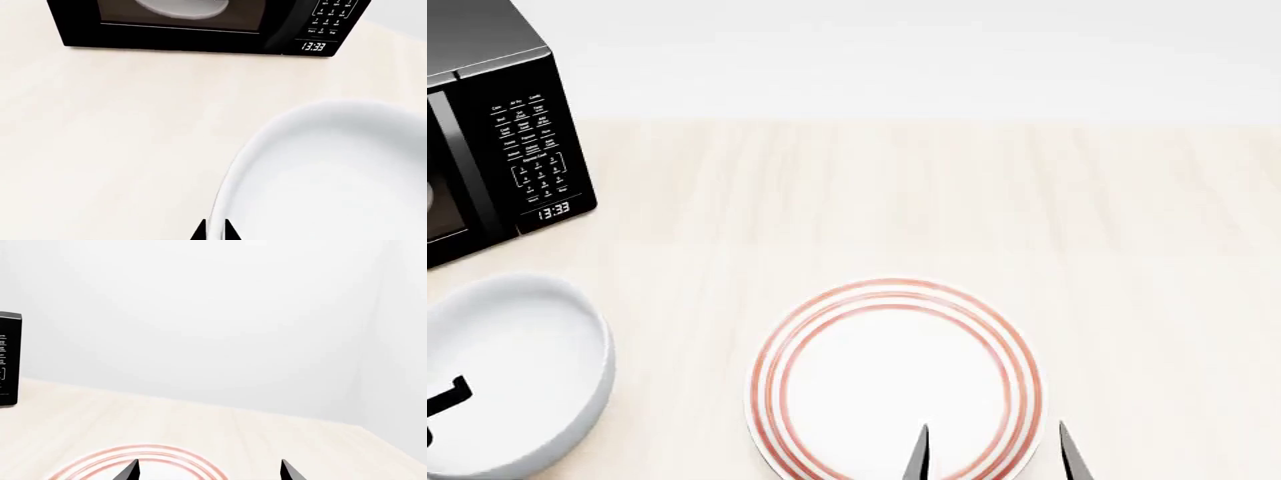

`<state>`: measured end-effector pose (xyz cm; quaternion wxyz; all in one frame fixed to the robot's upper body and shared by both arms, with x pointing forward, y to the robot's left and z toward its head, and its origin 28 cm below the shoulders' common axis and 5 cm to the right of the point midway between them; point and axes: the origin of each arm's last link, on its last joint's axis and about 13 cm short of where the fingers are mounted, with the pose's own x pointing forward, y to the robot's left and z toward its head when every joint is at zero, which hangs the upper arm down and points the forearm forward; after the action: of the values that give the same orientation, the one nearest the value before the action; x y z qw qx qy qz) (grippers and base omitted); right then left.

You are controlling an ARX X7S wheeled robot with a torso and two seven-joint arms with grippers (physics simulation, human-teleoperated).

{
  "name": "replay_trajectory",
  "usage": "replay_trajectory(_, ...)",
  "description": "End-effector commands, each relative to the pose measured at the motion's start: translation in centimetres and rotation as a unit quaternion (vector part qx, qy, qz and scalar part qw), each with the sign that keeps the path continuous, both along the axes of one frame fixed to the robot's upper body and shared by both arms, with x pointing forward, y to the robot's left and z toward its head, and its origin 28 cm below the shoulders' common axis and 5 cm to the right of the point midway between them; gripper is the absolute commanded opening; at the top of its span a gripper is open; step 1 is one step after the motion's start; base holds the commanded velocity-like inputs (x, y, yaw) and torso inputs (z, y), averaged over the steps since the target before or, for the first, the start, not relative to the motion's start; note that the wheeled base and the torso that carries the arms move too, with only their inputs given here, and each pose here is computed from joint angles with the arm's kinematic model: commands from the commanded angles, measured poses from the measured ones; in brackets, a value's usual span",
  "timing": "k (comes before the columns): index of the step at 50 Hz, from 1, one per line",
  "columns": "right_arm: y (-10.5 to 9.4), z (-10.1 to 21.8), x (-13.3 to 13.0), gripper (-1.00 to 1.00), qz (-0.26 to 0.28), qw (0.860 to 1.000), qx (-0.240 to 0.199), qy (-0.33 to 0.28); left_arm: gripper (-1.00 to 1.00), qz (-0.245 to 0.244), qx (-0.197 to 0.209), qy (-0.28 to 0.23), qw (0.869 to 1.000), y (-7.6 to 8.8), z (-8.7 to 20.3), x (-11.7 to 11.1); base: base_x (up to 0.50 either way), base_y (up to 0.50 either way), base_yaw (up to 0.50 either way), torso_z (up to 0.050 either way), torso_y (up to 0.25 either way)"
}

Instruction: Pick up the white bowl and put it on the plate.

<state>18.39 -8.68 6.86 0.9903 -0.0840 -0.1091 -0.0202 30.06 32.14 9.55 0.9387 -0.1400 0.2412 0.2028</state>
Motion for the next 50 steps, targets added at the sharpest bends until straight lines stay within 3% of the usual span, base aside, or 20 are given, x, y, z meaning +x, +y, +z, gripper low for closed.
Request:
replay_trajectory(1, 0.0, 0.0, 0.0, 1.0, 0.0, 1.0, -0.001, 0.001, -1.0, -0.002, -0.02, -0.016, 1.0, -0.2, 0.4, 0.0, 0.0, 0.0, 0.0, 0.0, 0.0)
replay_trajectory(13, 0.1, 0.0, -0.1, 1.0, 0.001, 1.0, 0.0, 0.001, -1.0, 0.012, -0.041, -0.04, 0.998, -0.3, 2.4, 0.1, 0.0, 0.0, 0.0, 0.0, 0.0)
replay_trajectory(34, 0.0, -0.1, 0.0, 1.0, 0.001, 1.0, 0.0, 0.002, -1.0, -0.04, -0.049, -0.098, 0.993, -2.5, 7.3, -0.1, 0.0, 0.0, 0.0, 0.0, 0.001)
replay_trajectory(41, 0.1, -0.2, 0.0, 1.0, 0.001, 1.0, -0.001, 0.003, -1.0, -0.061, -0.049, -0.108, 0.991, -3.5, 8.5, 0.3, 0.0, 0.0, 0.0, 0.0, 0.0)
replay_trajectory(50, 0.1, -0.2, 0.1, 1.0, 0.001, 1.0, 0.0, 0.003, -1.0, -0.102, -0.051, -0.115, 0.987, -6.2, 9.8, 1.6, 0.0, 0.0, 0.0, 0.0, 0.001)
